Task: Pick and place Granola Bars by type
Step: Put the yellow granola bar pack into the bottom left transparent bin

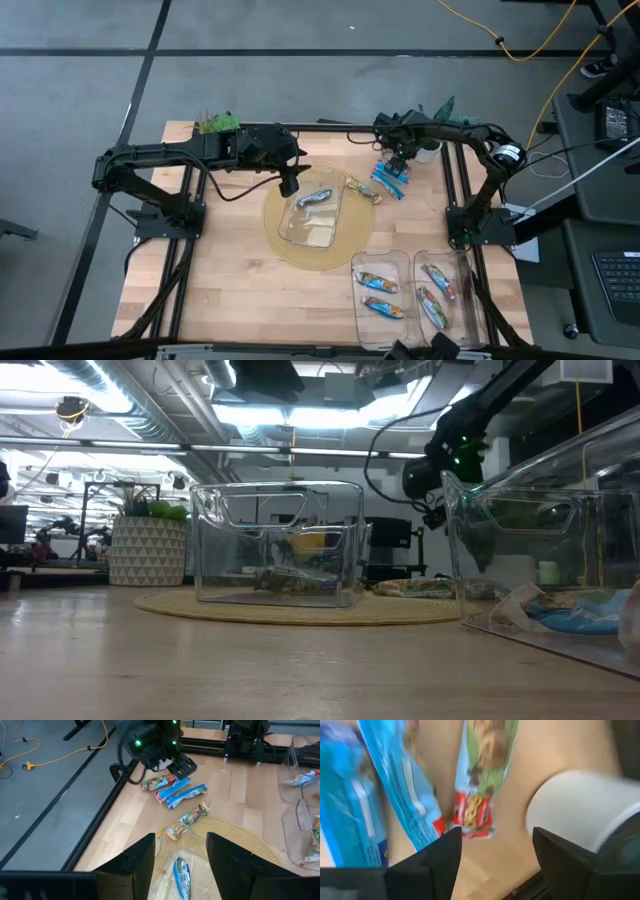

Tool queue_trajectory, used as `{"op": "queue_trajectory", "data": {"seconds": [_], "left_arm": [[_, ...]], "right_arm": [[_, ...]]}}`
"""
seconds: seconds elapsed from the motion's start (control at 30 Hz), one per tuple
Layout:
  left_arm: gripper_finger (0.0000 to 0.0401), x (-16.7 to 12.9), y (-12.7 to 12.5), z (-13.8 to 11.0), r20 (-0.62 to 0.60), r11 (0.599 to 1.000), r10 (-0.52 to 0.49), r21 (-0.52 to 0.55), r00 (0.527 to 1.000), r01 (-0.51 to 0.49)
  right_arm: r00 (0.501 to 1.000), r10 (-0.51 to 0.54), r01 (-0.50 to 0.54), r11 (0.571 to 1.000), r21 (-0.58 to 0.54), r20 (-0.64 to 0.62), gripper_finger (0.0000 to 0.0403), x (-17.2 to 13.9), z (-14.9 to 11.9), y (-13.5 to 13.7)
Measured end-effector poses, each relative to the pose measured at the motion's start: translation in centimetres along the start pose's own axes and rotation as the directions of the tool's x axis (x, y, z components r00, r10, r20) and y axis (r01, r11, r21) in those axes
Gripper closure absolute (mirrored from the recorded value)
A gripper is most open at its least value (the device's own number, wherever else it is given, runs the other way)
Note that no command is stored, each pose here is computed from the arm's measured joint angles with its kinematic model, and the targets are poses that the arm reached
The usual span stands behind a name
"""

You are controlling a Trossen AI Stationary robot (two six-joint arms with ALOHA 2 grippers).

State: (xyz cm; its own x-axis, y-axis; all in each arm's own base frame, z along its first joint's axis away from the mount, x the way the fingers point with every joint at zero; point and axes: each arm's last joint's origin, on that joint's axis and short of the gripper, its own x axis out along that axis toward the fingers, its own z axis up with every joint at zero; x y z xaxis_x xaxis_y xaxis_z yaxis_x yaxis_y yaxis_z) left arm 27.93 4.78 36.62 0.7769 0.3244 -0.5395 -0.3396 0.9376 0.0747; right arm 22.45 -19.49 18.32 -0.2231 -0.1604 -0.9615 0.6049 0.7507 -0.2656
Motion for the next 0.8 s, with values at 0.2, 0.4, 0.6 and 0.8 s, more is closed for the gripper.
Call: {"op": "queue_trajectory", "data": {"seconds": [0.2,0.4,0.6,0.8], "left_arm": [[0.0232,0.0,0.0,0.0,0.0,1.0,0.0,0.0,1.0,0.0],[0.0232,0.0,0.0,0.0,0.0,1.0,0.0,-0.002,1.0,0.0],[0.0232,0.0,0.0,0.0,-0.001,1.0,0.0,-0.011,1.0,0.0],[0.0232,0.4,-0.1,-0.5,-0.011,1.0,0.001,-0.019,1.0,-0.001]], "right_arm": [[0.997,0.03,-0.028,0.999,-0.022,0.072,0.0187,-1.7,1.8,-0.4],[0.997,0.073,-0.071,0.995,-0.07,0.028,0.0195,-0.8,4.3,0.0],[0.998,0.059,-0.062,0.991,-0.121,-0.029,0.0195,-0.1,6.6,0.1],[0.998,0.061,-0.062,0.993,-0.098,-0.011,0.0195,-0.4,7.7,-0.6]]}}
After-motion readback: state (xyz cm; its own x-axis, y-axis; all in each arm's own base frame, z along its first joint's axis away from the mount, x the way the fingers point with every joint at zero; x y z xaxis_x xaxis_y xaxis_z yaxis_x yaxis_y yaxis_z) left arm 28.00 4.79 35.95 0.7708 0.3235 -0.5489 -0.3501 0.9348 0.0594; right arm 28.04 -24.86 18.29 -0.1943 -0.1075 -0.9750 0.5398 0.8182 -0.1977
